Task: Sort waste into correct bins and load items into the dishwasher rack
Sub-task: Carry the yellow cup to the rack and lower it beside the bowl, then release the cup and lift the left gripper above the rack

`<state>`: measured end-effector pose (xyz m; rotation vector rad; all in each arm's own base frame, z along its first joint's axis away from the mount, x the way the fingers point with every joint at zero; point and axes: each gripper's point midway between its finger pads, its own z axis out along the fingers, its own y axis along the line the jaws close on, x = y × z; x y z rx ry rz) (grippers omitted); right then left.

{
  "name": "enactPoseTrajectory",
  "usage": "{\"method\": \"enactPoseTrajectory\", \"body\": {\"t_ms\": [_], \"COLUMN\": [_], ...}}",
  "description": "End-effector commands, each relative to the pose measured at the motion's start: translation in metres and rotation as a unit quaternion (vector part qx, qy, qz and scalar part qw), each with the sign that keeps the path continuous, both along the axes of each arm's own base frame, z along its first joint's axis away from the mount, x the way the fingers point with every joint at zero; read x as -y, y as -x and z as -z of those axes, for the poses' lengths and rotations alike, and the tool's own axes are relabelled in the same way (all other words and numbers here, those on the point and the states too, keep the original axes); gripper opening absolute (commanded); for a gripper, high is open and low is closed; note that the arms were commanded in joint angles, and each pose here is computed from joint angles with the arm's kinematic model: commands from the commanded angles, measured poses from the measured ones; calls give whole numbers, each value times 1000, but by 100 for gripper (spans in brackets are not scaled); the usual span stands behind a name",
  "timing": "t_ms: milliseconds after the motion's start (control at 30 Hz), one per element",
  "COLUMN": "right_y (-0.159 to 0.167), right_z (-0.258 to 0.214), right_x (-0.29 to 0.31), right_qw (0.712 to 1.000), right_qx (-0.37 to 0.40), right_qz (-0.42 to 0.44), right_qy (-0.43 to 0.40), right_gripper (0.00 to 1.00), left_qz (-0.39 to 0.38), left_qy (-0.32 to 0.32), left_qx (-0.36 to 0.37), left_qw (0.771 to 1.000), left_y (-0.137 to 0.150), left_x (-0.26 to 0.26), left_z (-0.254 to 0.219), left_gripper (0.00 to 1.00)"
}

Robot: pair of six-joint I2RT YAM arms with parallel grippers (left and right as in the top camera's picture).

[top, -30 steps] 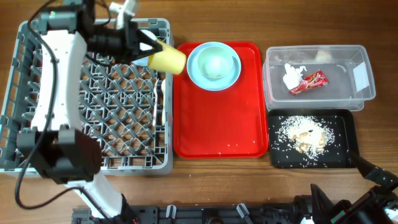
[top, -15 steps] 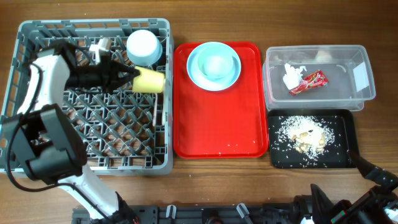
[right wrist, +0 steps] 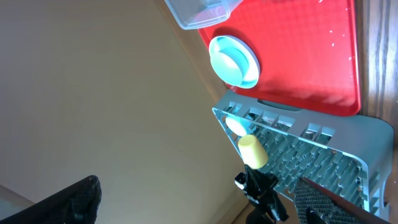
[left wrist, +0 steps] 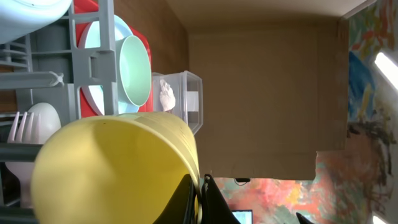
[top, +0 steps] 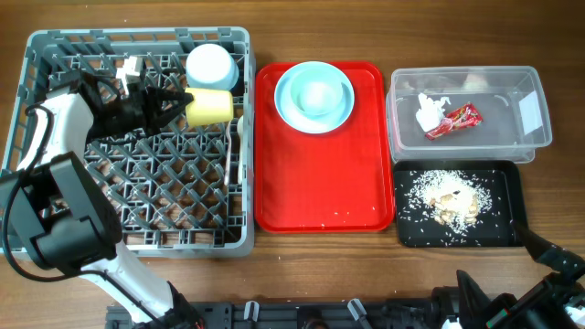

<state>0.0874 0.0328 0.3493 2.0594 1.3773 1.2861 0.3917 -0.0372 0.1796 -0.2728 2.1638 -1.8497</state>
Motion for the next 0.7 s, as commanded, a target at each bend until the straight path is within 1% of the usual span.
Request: {"method": "enactPoseTrajectory", "body": {"t_ms": [0,67,200,333,467,500,533,633,667], "right_y": [0,0,0,0,0,0,0,0,0], "right_z": [1,1,1,1,1,1,1,1,1], "right_x": [3,3,3,3,3,3,3,3,3], "right_qw": [1000,1000,1000,1000,1000,1000,1000,1000,1000], "right_qx": [-1,-1,-1,-1,-1,-1,-1,-1,-1], "right_qz": [10,10,10,10,10,10,10,10,10], "right_qy": [1,1,1,1,1,1,1,1,1], "right_gripper": [100,100,100,100,100,100,100,100,100], "left_qz": [0,1,-12,-14,-15,-14,-11,-13,-13], "left_qy": [1,-5,19,50,56,64,94,110,110], "left_qx": [4,21,-22,-55,-64,-66,-52,-90,-91], "left_qw": [1000,1000,999,997,996,996,994,990,990], "left_y": [-2,-3,-6,-7,-7,-7,-8,-13,-13], "left_x": [0,0,-1,-1,-1,-1,-1,-3,-3], "left_z": [6,12,35,43,45,42,31,29,29], "left_gripper": [4,4,4,4,4,4,4,4,4]}}
